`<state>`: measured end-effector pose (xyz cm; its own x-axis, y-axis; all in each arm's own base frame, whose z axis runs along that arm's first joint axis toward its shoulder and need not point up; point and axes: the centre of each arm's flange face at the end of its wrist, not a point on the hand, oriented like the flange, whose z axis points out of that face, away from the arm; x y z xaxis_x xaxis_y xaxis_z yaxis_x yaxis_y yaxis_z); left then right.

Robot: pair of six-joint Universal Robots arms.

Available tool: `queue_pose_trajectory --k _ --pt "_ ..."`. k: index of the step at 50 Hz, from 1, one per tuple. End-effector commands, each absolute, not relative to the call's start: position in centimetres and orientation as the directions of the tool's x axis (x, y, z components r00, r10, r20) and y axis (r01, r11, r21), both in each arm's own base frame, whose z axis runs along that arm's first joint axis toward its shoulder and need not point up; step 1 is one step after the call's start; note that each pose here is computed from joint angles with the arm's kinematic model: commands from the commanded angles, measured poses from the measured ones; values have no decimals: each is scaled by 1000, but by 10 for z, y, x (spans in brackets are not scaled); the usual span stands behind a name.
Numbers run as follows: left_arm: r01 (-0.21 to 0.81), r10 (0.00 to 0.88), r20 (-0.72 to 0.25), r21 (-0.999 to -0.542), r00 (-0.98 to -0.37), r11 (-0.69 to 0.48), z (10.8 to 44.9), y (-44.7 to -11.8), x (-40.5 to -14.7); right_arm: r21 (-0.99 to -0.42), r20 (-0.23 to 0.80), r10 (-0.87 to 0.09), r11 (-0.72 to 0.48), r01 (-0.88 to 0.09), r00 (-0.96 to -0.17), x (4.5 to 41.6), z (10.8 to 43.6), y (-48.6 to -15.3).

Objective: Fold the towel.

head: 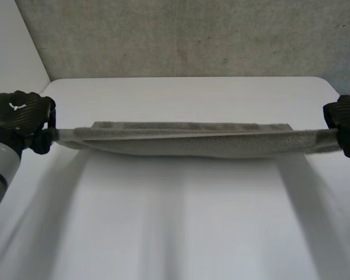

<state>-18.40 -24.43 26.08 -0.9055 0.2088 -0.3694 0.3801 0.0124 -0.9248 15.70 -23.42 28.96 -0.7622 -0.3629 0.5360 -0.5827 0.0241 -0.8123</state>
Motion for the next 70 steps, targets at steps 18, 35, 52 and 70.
queue_pose_trajectory --k 18,35,52,70 --pt "432 323 -359 -882 -876 189 185 -324 -219 -734 505 -557 126 -668 -660 194 211 -329" --pt "384 275 -355 -921 -894 60 173 -391 -248 -779 567 -401 22 -626 -720 214 177 -388" --pt "380 235 -364 -925 -902 28 159 -413 -254 -782 588 -348 -11 -624 -730 218 163 -407" --pt "370 269 -353 -929 -896 13 175 -390 -266 -879 447 -331 10 -477 -831 215 183 -401"
